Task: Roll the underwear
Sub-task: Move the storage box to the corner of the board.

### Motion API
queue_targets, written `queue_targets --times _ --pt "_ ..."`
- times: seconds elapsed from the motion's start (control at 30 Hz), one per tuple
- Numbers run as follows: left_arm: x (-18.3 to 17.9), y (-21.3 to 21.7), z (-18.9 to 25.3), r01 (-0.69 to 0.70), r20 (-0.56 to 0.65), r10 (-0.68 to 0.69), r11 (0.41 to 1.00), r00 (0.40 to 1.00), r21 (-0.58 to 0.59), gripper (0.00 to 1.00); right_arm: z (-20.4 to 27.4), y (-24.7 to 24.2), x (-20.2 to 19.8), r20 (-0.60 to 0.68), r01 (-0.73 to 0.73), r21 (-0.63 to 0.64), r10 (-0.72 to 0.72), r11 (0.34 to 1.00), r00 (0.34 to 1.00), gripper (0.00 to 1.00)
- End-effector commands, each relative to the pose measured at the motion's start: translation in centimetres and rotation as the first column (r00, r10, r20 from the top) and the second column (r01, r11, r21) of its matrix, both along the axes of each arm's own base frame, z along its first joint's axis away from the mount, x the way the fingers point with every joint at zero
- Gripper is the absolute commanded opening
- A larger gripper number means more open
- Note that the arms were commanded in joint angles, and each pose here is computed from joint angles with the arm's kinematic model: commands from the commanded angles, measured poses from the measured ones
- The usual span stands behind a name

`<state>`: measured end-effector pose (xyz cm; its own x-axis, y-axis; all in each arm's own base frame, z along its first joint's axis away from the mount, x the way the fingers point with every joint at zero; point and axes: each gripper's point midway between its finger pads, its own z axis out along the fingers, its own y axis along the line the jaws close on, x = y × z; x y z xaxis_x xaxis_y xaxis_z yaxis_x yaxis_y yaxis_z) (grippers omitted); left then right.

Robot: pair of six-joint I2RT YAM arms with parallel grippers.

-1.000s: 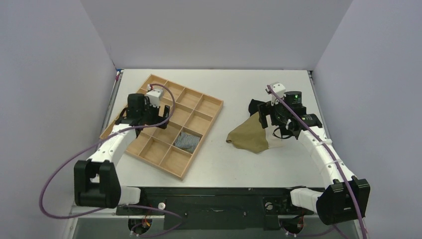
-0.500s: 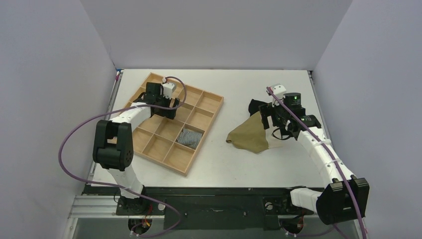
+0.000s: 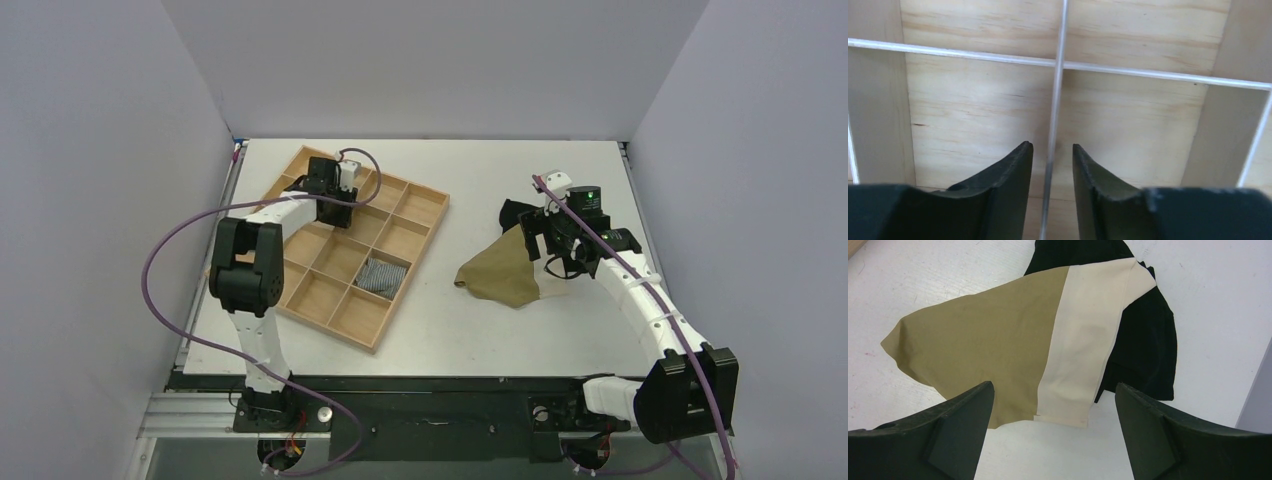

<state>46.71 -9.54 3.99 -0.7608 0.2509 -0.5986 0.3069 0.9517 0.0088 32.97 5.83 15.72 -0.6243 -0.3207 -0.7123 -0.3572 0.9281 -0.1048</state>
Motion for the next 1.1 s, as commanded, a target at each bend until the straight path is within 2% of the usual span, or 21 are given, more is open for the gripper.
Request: queue_targets --times 0.0,0.03,0.13,0.2,0.43,0.73,0.77,1.07 --pt "1.1 2.2 0.6 -0.138 -0.013 0.138 0.99 0.99 -0.017 0.26 1.0 -0.4 0.6 0.044 0.011 -0.007 -0.011 1.0 0.999 0.86" --pt "1.1 2.9 0.5 -0.188 -0.028 0.187 0.981 0.982 -0.043 0.17 1.0 -0.4 0.6 0.044 0.01 -0.006 -0.01 1.0 0.999 0.86" --pt "0.5 4.3 0.1 -0.263 -0.074 0.256 0.959 0.964 -0.105 0.04 1.1 -0.4 0.6 0.042 0.008 -0.005 -0.008 1.0 0.999 0.87" --pt "0.4 4.9 -0.1 -0.303 -0.087 0.293 0.943 0.952 -0.137 0.0 1.0 -0.3 0.6 0.04 0.007 -0.004 -0.007 1.0 0.999 0.87" --pt "2.3 5.6 -0.3 -0.372 -0.099 0.36 0.909 0.928 -0.188 0.0 0.8 -0.4 0.6 0.035 0.007 -0.009 -0.007 1.0 0.999 0.87" --pt "7.6 7.2 0.3 -0.406 -0.07 0.4 0.898 0.914 -0.168 0.0 0.5 -0.6 0.1 0.02 -0.012 -0.032 0.013 0.999 1.0 0.87" --pt "8.4 8.5 1.2 -0.419 -0.058 0.416 0.891 0.908 -0.174 0.0 0.4 -0.6 0.0 0.009 -0.017 -0.036 0.017 0.999 1.0 0.87" --pt "10.6 8.3 -0.1 -0.317 -0.113 0.302 0.937 0.946 -0.149 0.0 -2.8 -0.5 -1.5 -0.133 -0.113 -0.12 0.097 0.986 0.986 0.86"
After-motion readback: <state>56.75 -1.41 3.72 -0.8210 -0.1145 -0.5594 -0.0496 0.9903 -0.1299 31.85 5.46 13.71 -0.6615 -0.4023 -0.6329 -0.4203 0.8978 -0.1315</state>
